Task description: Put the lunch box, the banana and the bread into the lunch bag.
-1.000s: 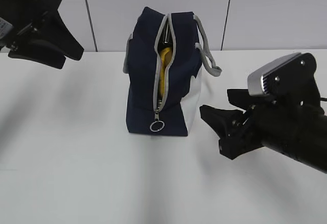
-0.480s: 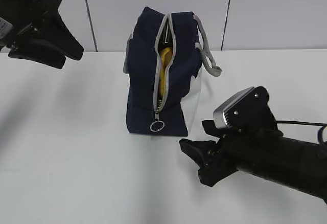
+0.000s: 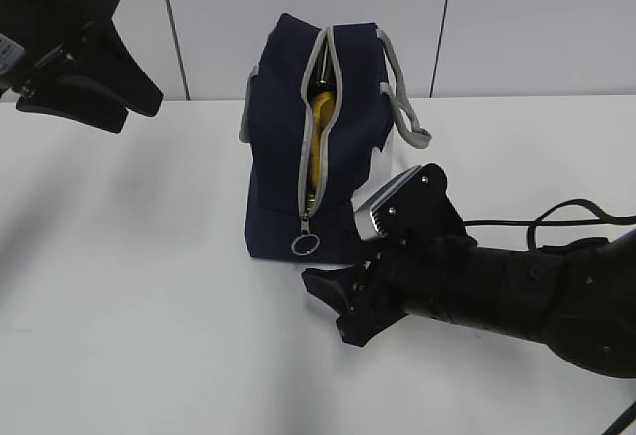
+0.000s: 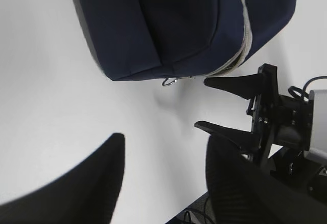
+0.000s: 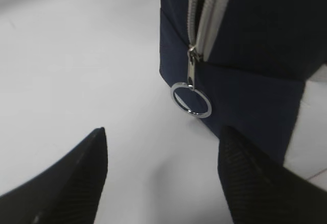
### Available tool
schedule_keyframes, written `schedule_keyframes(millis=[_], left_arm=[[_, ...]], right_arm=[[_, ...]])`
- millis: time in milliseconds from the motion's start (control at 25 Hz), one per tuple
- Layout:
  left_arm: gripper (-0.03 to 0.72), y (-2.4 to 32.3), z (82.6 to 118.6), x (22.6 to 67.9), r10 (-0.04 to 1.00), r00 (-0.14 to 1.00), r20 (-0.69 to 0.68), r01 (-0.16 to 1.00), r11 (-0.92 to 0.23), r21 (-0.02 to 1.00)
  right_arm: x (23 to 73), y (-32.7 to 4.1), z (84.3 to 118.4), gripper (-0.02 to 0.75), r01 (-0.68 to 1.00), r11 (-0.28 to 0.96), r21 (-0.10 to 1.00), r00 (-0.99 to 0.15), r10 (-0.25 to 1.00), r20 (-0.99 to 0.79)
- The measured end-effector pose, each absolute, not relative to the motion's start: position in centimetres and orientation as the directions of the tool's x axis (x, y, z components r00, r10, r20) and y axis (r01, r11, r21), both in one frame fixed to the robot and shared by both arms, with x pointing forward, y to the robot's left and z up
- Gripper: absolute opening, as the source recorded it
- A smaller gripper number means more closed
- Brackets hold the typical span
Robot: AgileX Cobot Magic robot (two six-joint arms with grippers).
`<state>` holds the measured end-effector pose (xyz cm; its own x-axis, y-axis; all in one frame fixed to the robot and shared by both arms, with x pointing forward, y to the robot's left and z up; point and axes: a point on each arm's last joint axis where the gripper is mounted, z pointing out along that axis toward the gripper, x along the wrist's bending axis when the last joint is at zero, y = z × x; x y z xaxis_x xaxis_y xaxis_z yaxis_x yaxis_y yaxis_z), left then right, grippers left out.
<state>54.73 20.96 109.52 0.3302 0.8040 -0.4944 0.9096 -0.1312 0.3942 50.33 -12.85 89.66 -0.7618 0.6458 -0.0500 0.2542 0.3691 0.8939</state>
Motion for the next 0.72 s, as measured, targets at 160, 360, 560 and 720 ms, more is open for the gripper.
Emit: schedule_keyframes(millis=[160,360,560,720], left_arm=[[0.37,21.0,109.5,54.8,0.805,0.33,-0.493,0.908,-0.128,0.399],[0.369,21.0,109.6,54.9,0.807,0.329,-0.49,0.906,-0.123,0.405],[0.369,21.0,109.6,54.9,0.809,0.329,-0.488,0.904,-0.119,0.411],[0.369,21.0,109.6,54.9,0.809,0.328,-0.488,0.904,-0.119,0.411]], right_arm=[[51.0,-12.3,88.6,0.498,0.258,0.384,0.887,-0.776,0.628,-0.046],[51.4,-11.9,87.8,0.498,0.258,0.402,0.879,-0.792,0.609,-0.046],[52.3,-11.5,87.7,0.498,0.245,0.399,0.884,-0.794,0.605,-0.053],[52.8,-11.2,87.3,0.498,0.249,0.398,0.883,-0.793,0.607,-0.05]])
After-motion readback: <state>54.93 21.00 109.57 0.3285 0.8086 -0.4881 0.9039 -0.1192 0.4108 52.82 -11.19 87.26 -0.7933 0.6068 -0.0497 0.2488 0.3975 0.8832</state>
